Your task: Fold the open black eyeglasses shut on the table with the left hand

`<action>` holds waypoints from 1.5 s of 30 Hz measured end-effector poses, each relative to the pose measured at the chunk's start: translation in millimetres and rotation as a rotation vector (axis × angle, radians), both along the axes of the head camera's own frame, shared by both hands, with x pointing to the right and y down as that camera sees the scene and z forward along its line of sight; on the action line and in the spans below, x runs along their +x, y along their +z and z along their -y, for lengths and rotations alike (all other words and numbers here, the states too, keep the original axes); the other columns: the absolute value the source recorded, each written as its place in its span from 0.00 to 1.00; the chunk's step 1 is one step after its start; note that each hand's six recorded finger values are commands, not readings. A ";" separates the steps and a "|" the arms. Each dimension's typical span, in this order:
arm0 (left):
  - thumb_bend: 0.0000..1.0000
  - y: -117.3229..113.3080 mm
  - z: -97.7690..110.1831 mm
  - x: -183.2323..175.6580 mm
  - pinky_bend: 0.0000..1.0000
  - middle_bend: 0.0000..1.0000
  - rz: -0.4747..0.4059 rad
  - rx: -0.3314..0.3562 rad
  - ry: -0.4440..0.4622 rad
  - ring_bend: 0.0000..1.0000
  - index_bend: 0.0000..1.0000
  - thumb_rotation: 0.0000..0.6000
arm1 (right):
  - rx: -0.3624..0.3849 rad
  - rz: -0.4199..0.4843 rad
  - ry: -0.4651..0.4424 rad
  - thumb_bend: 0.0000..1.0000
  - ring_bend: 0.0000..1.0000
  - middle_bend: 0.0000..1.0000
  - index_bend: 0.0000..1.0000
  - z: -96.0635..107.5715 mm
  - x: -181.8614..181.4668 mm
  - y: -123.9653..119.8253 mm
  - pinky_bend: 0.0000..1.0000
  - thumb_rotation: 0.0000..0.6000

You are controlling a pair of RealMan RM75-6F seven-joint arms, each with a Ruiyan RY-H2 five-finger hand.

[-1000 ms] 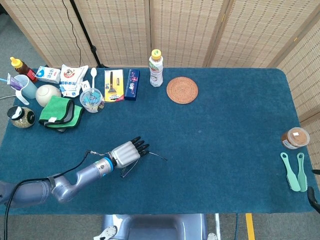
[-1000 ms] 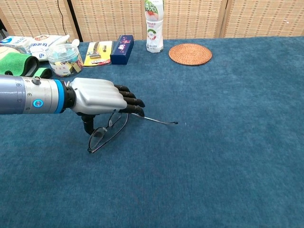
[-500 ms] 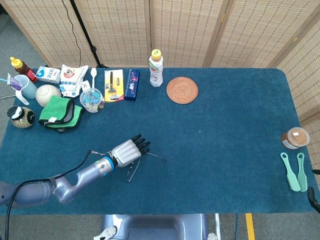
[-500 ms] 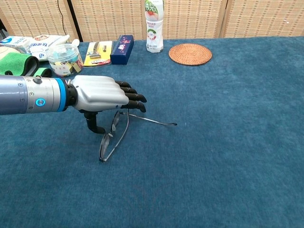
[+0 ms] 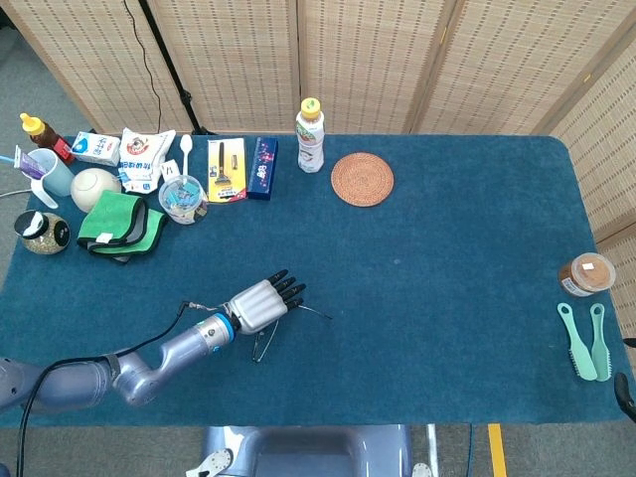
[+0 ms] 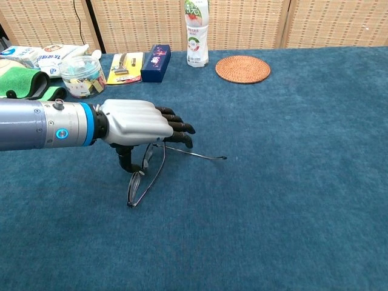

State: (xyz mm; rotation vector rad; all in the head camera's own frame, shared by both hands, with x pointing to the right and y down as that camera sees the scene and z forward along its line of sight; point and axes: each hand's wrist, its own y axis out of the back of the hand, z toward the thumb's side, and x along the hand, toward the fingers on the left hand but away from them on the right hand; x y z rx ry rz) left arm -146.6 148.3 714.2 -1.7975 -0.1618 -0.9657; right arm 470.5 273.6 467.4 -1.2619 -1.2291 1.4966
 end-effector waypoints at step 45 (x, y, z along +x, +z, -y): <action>0.24 -3.6 -3.8 -3.0 0.00 0.00 -0.053 0.024 -0.026 0.00 0.43 1.00 | 0.009 0.009 -0.013 0.43 0.27 0.14 0.33 0.9 -3.3 -0.6 0.43 1.00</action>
